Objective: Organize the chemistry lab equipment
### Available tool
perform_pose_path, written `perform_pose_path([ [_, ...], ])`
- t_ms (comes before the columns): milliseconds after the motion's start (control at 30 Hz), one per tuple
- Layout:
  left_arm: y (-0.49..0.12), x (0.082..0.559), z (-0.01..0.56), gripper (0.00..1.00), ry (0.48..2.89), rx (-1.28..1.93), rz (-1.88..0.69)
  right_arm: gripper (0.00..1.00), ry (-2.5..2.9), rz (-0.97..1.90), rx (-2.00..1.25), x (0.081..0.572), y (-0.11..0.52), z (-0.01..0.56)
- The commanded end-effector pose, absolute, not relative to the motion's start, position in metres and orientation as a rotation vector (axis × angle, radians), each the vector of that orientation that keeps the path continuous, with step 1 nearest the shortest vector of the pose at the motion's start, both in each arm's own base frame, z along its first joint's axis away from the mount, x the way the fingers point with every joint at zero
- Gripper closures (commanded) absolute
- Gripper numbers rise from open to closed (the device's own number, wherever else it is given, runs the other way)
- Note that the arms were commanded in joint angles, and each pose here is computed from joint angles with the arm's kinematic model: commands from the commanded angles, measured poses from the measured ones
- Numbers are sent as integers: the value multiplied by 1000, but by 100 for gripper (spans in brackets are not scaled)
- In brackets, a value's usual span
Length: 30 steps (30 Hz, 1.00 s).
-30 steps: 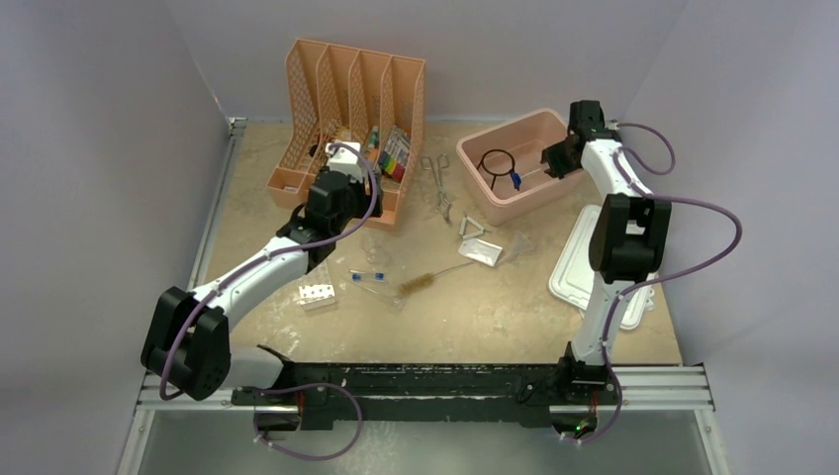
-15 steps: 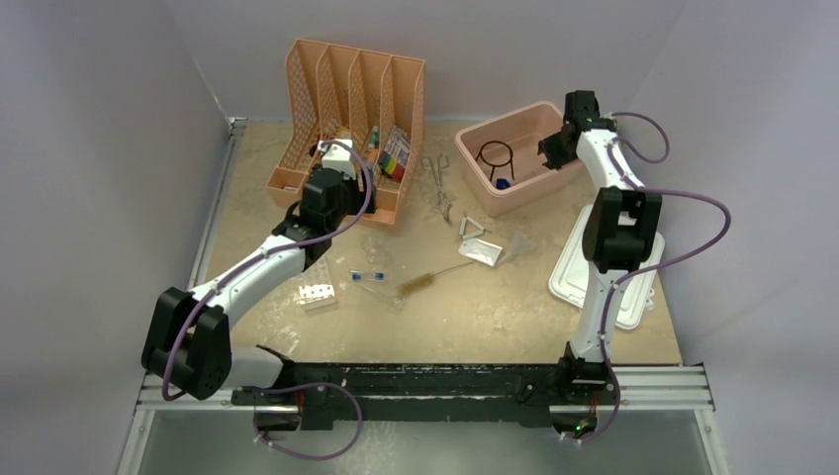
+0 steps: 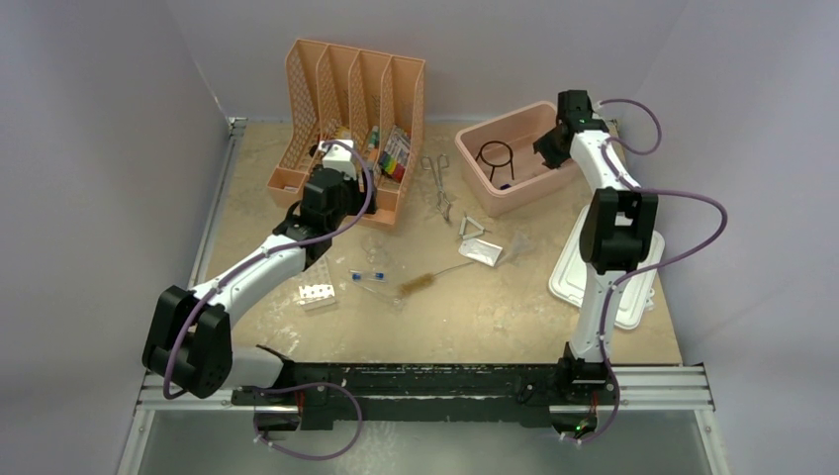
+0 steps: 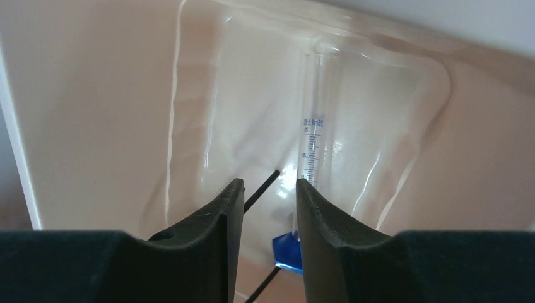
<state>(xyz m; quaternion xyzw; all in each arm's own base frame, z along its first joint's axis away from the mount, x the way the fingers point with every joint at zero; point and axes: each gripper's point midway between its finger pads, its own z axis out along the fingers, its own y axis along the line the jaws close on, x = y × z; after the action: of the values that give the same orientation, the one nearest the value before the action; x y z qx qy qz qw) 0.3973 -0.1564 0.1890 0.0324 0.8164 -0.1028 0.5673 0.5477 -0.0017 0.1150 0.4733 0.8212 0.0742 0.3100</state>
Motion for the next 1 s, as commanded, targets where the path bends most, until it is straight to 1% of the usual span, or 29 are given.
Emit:
perform_pose_path([
  [0, -168, 410, 226, 31, 1814, 57, -323, 61, 2145, 228, 893, 562, 2, 169],
  [100, -174, 412, 227, 31, 1812, 56, -358, 60, 2160, 248, 754, 561, 8, 186],
  [167, -177, 414, 228, 31, 1811, 51, -377, 59, 2162, 257, 666, 557, 25, 197],
  [400, -181, 417, 235, 31, 1788, 22, -415, 54, 2102, 257, 497, 534, 32, 251],
  [467, -179, 418, 238, 31, 1779, 5, -408, 49, 2113, 225, 457, 519, 31, 262],
  [500, -177, 418, 239, 31, 1774, -6, -401, 44, 2113, 202, 453, 506, 30, 270],
  [567, -170, 420, 240, 31, 1759, -46, -374, 36, 2127, 158, 455, 481, 26, 272],
  [633, -163, 420, 243, 31, 1737, -88, -357, 31, 2137, 146, 448, 456, 28, 268],
  [700, -158, 419, 245, 31, 1716, -122, -352, 29, 2154, 157, 423, 433, 36, 262],
  [800, -154, 416, 247, 31, 1694, -157, -361, 28, 2197, 202, 302, 408, 67, 246],
  [967, -143, 413, 249, 32, 1679, -273, -359, 31, 2205, 270, -10, 387, 152, 241],
])
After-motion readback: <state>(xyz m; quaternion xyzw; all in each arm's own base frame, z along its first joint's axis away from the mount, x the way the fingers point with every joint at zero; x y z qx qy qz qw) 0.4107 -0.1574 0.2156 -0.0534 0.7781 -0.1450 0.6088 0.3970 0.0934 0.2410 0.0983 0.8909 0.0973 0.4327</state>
